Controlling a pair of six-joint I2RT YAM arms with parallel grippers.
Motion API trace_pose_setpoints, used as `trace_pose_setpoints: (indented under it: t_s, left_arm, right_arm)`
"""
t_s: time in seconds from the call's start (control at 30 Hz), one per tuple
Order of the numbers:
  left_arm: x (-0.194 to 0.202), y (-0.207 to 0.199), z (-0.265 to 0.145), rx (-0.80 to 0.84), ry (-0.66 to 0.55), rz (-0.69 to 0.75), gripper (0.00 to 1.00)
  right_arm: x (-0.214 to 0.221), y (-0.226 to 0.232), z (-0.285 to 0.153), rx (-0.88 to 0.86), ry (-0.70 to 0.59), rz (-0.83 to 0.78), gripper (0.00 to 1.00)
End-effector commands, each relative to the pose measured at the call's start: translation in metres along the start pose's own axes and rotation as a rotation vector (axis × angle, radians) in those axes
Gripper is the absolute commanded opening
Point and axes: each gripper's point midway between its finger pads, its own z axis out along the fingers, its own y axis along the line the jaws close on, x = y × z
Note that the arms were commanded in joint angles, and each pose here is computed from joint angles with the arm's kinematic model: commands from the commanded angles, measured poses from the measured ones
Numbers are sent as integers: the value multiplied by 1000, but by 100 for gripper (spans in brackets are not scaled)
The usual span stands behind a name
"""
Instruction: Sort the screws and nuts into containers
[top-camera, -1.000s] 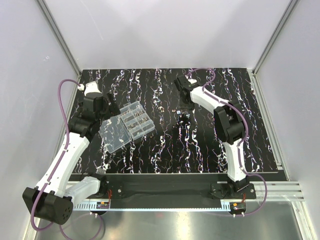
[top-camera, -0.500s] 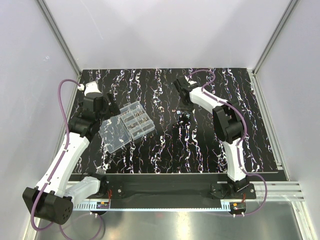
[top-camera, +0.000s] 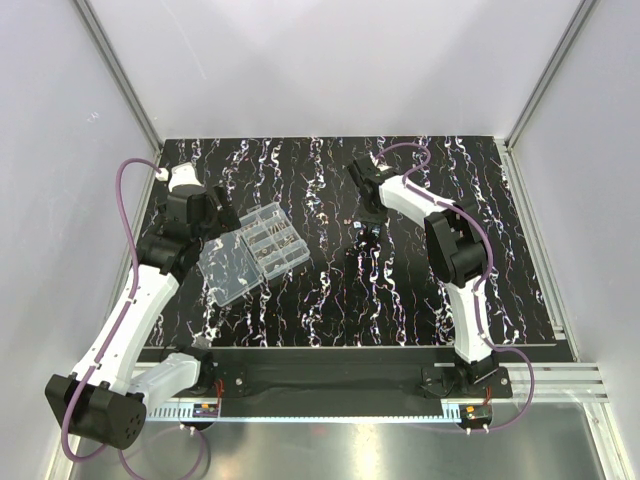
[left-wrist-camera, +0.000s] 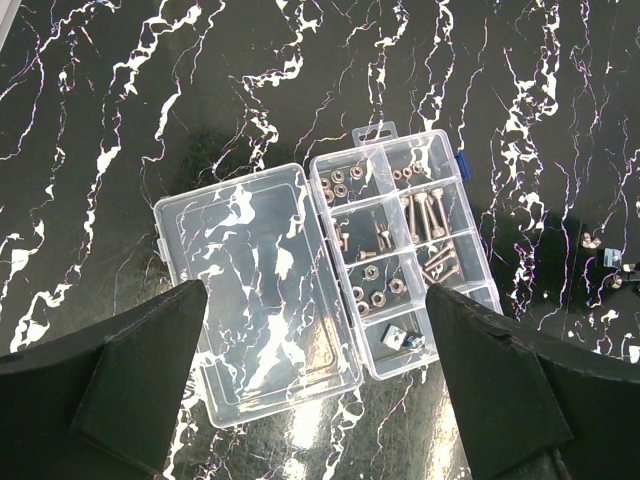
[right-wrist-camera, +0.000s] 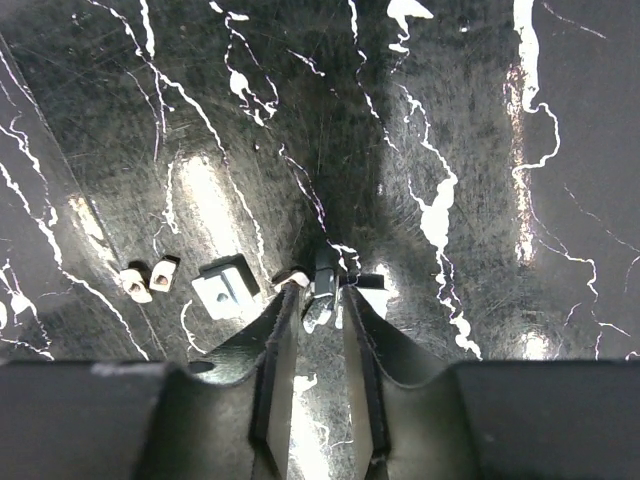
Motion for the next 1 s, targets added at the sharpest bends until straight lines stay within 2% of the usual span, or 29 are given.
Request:
trace_pose_setpoints:
  t_s: [0.0,0.13,0.2,0.3,0.43,0.6,0.77,0.93,0.97]
  left_arm:
    - [-9,-4,0,17,-33,-4,99]
    - [-9,-5,1,17,-32,-2,99]
    - [-9,-5,1,17,-32,-2,99]
    - [-9,-4,0,15,-33,-5,99]
    - [-9,-5,0,18,-33,-7,99]
    - [-10,-5,-1,18,-36,-6,99]
    - [-10,-6,-2,25,-36,-8,99]
    - [-11,-6,-3,27,-41,-10,99]
    - [-11,-6,-3,29,-41,-10,99]
  right_arm:
    - [4,2,5,4,6,13,29]
    - [3,2,4,2,3,16,23]
    - [2,3,4,1,2,13,12]
    - [-1,3,-2,-3,-3,12,0]
    - [-12,8,-22,-43,-26,15,0]
    - [-27,32,-70,-161,-90,-38,0]
    - [-14,112,-123,-346,-190,-209,0]
    - [9,185,-145,-567,-164,-324,0]
    - [18,193,-138,-575,-148,-356,0]
